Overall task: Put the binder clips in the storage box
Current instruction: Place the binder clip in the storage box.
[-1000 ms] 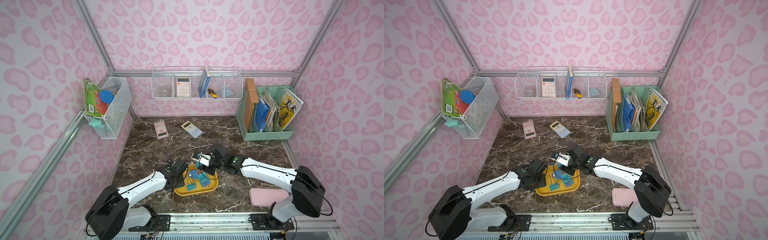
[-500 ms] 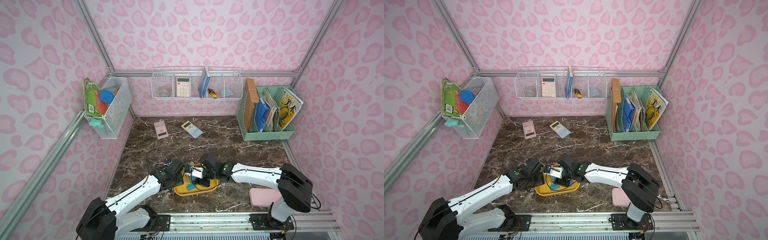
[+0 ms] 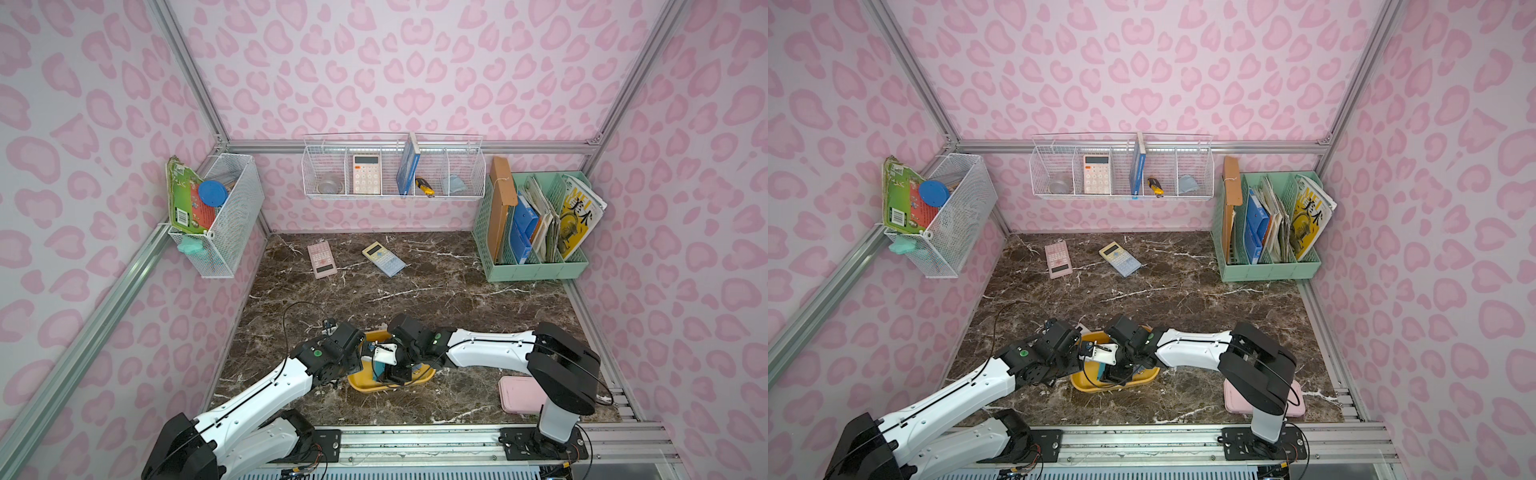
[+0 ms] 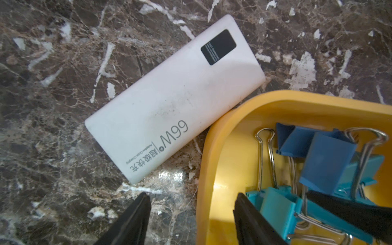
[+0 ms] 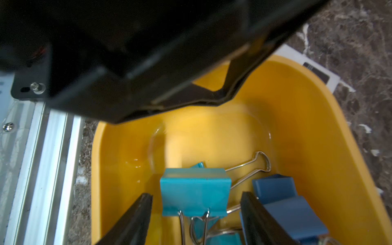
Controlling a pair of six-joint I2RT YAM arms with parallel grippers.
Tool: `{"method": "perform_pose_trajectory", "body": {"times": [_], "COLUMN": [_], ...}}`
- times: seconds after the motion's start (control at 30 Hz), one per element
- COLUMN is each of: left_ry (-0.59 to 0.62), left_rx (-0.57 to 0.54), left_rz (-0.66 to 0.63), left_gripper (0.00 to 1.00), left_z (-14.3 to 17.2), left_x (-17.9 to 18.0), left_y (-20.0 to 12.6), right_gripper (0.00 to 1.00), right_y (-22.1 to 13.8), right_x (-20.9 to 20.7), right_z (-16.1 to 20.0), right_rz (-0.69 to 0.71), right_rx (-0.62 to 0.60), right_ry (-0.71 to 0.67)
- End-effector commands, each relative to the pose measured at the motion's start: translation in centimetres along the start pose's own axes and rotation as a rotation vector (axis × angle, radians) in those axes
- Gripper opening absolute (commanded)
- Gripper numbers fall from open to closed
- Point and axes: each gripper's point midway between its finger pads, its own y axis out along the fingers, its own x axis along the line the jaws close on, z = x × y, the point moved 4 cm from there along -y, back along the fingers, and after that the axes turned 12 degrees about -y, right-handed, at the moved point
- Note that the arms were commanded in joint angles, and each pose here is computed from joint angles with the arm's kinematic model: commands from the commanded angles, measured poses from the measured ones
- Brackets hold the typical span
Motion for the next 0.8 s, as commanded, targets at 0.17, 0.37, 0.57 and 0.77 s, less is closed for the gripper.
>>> {"method": "perform_pose_trajectory", "body": {"times": [0.17,0.37,0.57,0.77], "left_ry": [0.006,0.014,0.029,0.055], "left_rx": [0.006,0.021,0.000,-0.040], "left_rz": [-0.012,0.020,0.057,0.086], "left_gripper": [0.67,0.67,0.67,0.67], "left_z": [0.2,0.3,-0.3,-1.5], "left_x": [0.2,-0.6,-1.5,-2.7], "left_y": [0.2,0.7,0.3,-0.8], "right_gripper": [0.85,0.83,0.77,0.76], "right_y": [-4.4,-10.1,-16.3,-20.3], "right_x": [-2.2,-3.9,-6.7,-7.3], "right_z": [-2.0,-2.0,1.2,4.0], "right_rz": [0.098,0.225,0.570,0.791], "right_rx": [-0.165,-0.272,-0.314,-0.286], "right_ry": [0.025,0.109,0.284,0.382]}}
